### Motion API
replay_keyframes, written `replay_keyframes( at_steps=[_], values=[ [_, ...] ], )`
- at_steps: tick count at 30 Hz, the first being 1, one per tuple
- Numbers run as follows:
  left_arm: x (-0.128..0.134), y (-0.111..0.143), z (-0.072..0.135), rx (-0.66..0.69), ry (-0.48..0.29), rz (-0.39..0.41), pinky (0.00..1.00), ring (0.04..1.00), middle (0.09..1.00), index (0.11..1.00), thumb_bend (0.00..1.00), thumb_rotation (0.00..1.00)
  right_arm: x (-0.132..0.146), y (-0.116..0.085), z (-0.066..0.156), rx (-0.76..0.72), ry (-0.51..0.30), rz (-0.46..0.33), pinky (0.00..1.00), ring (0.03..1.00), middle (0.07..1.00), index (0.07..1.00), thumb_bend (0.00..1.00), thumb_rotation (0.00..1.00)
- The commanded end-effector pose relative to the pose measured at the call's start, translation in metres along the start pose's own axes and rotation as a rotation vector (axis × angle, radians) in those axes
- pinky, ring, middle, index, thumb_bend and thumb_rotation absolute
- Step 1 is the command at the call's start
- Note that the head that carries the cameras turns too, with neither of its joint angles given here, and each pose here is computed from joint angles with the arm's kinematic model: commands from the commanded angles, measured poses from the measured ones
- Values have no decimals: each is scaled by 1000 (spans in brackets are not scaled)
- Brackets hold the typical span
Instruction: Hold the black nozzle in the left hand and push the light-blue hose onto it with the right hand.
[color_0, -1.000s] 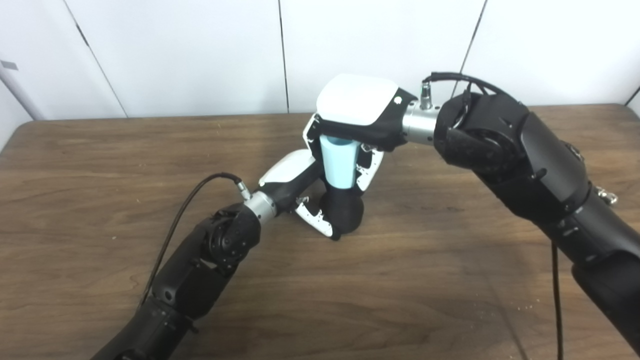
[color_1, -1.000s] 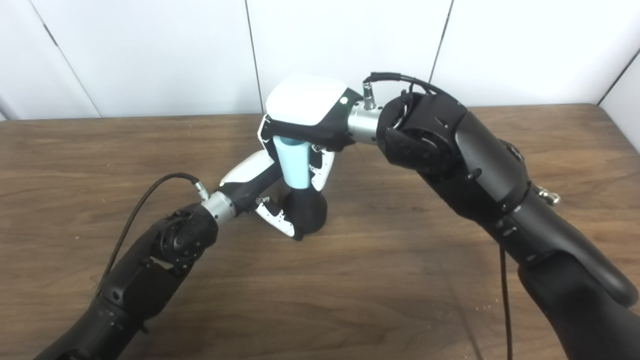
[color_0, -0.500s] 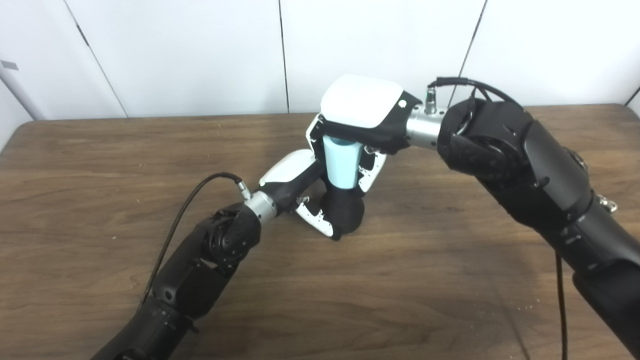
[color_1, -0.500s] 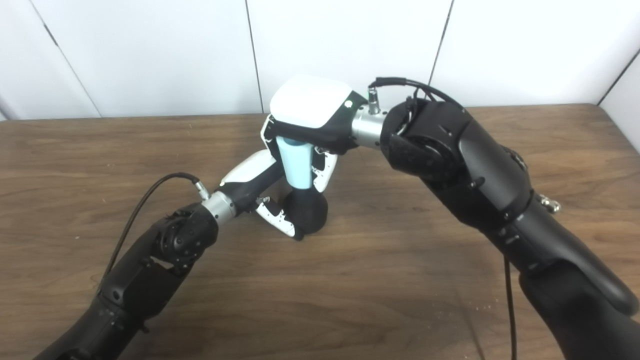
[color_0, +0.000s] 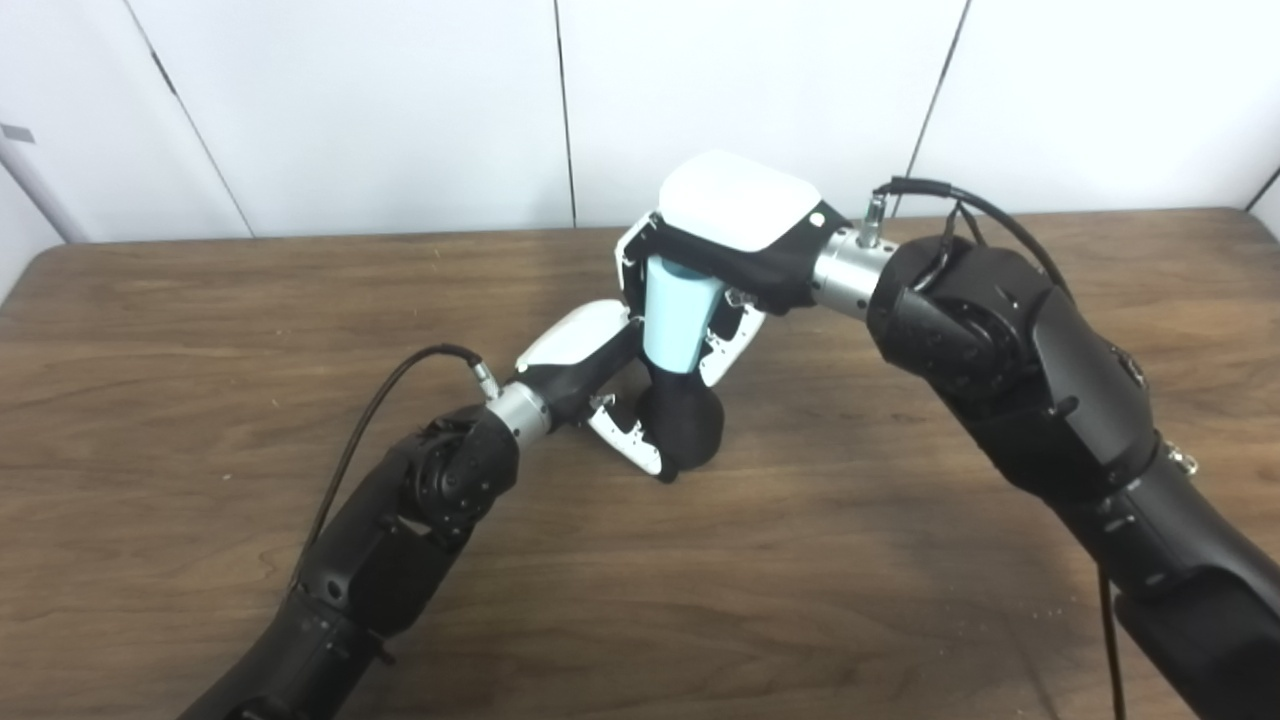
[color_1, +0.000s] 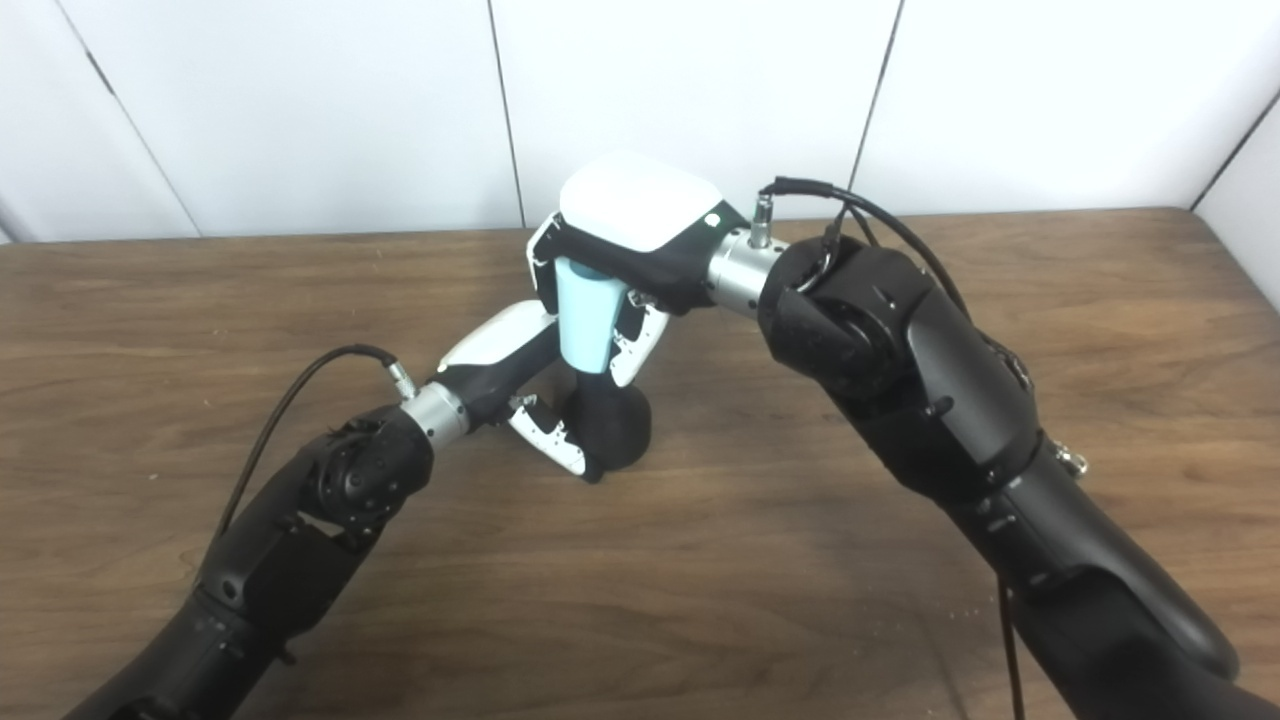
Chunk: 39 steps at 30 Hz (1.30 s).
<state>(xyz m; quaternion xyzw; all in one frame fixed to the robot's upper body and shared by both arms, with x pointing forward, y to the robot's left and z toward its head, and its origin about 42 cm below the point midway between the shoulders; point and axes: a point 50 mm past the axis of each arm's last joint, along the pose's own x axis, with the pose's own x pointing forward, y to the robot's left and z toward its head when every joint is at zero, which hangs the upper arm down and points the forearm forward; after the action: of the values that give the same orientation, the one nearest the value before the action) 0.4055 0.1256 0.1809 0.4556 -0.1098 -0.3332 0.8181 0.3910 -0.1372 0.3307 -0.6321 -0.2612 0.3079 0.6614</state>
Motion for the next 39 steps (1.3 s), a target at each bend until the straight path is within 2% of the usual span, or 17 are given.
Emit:
replay_keyframes(
  at_steps=[1,15,17,18,19,20,22,25,33,39],
  values=[
    [0,-13,-4,-12,33,-88,1000,618,490,483,525,0,-3,37,-5,32,29,171,356,462,495,475,502,0],
    [0,-15,-2,-12,33,-83,1000,618,489,484,526,0,-7,31,-4,-27,-20,223,369,462,472,485,503,0],
    [0,-15,-2,-12,34,-82,1000,618,488,484,526,0,-6,27,-3,-46,-7,239,351,466,510,515,499,0],
    [0,-15,-2,-11,34,-82,1000,618,488,484,526,0,-7,25,-2,-56,-1,244,358,495,583,506,510,65],
    [0,-15,-2,-10,34,-82,1000,618,488,485,526,0,-7,23,-1,-70,4,248,362,521,642,581,690,88],
    [0,-15,-2,-9,34,-82,1000,618,488,485,526,0,-8,22,-1,-84,6,250,365,552,683,631,792,126],
    [-1,-15,-2,-6,32,-82,1000,618,488,485,526,0,-7,19,-1,-101,7,252,421,614,738,680,898,202],
    [0,-15,-2,-5,31,-83,1000,618,488,485,526,0,-7,16,0,-99,8,251,489,663,768,696,932,231],
    [0,-14,-2,-12,27,-84,1000,618,488,484,526,0,-7,11,-1,-84,15,228,500,689,791,712,950,231],
    [0,-15,-4,-12,27,-86,1000,618,488,484,526,0,-7,6,-1,-82,22,220,563,769,837,744,958,241]
  ],
)
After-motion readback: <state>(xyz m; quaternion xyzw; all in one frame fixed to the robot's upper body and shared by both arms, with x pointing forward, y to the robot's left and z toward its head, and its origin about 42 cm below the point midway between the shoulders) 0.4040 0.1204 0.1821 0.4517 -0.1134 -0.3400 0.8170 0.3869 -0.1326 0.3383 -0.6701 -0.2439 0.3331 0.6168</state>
